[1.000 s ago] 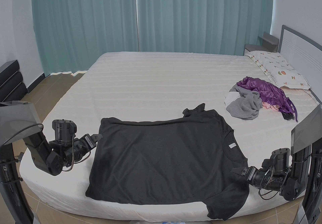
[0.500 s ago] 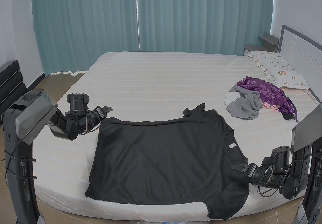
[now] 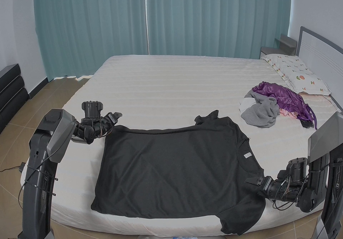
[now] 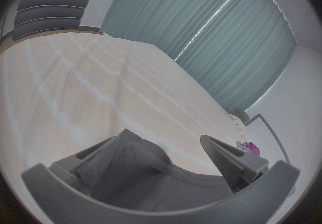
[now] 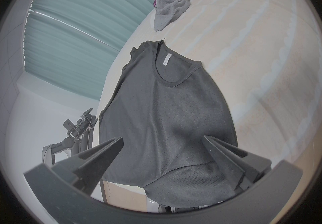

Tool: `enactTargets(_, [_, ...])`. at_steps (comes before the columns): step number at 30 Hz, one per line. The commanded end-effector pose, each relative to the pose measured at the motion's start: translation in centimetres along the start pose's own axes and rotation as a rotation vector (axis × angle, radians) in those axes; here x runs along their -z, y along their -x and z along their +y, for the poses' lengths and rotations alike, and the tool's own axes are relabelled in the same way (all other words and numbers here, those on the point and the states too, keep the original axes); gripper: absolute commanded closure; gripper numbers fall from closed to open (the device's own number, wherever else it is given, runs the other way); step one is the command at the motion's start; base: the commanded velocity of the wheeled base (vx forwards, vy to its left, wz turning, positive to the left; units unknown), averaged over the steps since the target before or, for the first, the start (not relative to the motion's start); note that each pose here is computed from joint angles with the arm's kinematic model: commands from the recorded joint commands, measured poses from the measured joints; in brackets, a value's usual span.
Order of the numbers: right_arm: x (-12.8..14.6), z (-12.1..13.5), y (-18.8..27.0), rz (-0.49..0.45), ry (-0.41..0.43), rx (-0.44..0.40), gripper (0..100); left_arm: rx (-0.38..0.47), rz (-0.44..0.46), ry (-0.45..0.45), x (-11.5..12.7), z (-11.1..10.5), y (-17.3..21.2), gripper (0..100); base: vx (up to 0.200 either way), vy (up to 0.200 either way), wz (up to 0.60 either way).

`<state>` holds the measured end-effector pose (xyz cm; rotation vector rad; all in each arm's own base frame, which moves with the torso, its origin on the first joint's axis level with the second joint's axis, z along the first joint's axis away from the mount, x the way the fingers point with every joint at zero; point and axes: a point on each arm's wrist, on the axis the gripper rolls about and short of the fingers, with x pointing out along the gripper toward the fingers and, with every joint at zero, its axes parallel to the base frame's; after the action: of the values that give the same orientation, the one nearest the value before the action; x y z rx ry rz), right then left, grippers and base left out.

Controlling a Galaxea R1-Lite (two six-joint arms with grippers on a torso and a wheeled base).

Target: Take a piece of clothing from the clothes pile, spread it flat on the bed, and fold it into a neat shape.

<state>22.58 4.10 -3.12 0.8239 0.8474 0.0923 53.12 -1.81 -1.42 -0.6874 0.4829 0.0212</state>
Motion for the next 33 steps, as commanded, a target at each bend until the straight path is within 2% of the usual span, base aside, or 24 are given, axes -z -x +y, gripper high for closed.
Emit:
enactTargets(1, [0.2, -0.2, -0.2, 0.007, -0.001, 0.003, 0, -0.039, 0.001, 0.004, 1.6, 2.0, -1.9, 0, 0.0, 0.0, 0.0])
enactTargets(5, [0.2, -0.2, -0.2, 0.009, 0.0, 0.004, 0, -0.054, -0.025, 0.002, 1.6, 2.2, -2.3, 0, 0.0, 0.0, 0.0])
enactTargets(13, [0.2, -0.2, -0.2, 0.009, 0.0, 0.004, 0, -0.086, 0.01, 0.005, 1.8, 2.4, -2.3, 0, 0.0, 0.0, 0.0])
enactTargets(14, [0.2, -0.2, -0.2, 0.009, 0.0, 0.004, 0, -0.085, 0.007, 0.006, 1.7, 2.3, -2.3, 100, 0.0, 0.0, 0.0])
enactTargets(19, [0.2, -0.2, -0.2, 0.009, 0.0, 0.004, 0, -0.088, -0.017, 0.006, 1.3, 2.2, -2.3, 100, 0.0, 0.0, 0.0])
enactTargets(26, [0.2, -0.2, -0.2, 0.009, 0.0, 0.004, 0, -0.14, -0.105, 0.01, 0.3, 2.5, -2.6, 100, 0.0, 0.0, 0.0])
enactTargets(33, [0.2, -0.2, -0.2, 0.009, 0.0, 0.004, 0, -0.139, -0.118, 0.011, 0.1, 2.6, -2.7, 100, 0.0, 0.0, 0.0])
